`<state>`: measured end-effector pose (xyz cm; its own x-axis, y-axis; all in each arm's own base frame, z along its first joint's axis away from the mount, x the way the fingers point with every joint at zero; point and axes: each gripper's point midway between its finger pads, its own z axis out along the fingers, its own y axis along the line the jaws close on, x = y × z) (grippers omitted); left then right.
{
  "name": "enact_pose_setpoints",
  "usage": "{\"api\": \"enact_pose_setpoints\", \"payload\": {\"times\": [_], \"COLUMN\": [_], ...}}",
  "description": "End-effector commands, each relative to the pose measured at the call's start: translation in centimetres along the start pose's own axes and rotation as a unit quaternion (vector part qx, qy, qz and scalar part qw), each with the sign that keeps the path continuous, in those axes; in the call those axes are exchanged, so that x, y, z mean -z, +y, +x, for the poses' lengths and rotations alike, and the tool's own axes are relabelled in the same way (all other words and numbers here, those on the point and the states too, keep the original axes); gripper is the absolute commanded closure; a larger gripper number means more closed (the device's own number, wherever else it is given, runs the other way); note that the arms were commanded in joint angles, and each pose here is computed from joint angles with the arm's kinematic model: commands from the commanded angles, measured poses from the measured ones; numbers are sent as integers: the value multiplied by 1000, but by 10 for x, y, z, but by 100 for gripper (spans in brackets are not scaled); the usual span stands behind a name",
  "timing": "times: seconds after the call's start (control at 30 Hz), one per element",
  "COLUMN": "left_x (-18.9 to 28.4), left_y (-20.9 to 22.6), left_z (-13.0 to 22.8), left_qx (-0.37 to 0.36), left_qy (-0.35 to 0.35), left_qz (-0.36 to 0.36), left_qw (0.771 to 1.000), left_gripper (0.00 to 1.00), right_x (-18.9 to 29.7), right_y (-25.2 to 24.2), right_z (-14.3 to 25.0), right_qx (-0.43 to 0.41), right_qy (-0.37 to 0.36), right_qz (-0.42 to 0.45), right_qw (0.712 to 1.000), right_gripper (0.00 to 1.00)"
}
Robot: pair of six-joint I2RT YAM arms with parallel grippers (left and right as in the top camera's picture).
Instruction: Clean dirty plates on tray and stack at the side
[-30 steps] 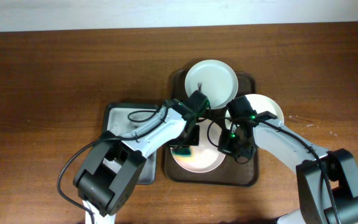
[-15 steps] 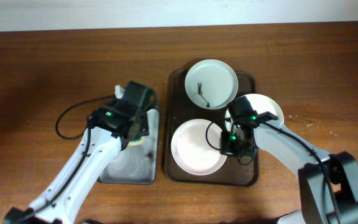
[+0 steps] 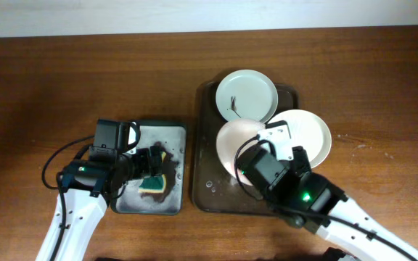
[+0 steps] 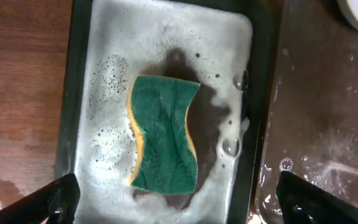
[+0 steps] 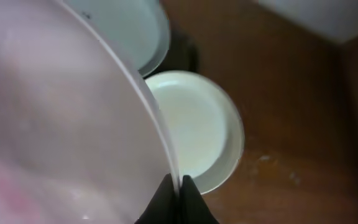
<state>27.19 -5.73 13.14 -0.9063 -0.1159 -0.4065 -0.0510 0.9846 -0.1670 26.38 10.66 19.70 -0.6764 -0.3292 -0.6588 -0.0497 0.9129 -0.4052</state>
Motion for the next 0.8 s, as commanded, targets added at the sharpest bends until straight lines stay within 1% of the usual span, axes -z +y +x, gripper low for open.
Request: {"api": "enact_pose_setpoints", "payload": {"times": [0.0, 0.17, 0.2, 0.3, 0.37, 0.77], "left_x": [4, 4, 4, 4, 4, 4], "left_y": [-1, -1, -1, -1, -1, -1], "left_z": [-2, -2, -2, -2, -2, -2], "left_qx": [-3, -3, -3, -3, -3, -3], "left_qy": [-4, -4, -4, -4, -4, -4], "left_qz": [4, 4, 4, 4, 4, 4], "left_qw": [1000, 1000, 1000, 1000, 1000, 1000], "left_gripper": [0, 1, 1, 1, 0, 1], "right_x": [25, 47, 53, 70, 80, 81], "right_y": [-22, -13, -15, -12, -9, -7], "right_z": [-27, -37, -40, -47, -50, -50], "right_qx": [15, 58, 63, 114, 120, 121], "right_qy": [-82, -133, -147, -181, -202, -203], "right_qz": [91, 111, 124, 149, 154, 152], "right_qw": [992, 983, 979, 965, 960, 960], "right_gripper": [96, 96, 96, 96, 96, 96]}}
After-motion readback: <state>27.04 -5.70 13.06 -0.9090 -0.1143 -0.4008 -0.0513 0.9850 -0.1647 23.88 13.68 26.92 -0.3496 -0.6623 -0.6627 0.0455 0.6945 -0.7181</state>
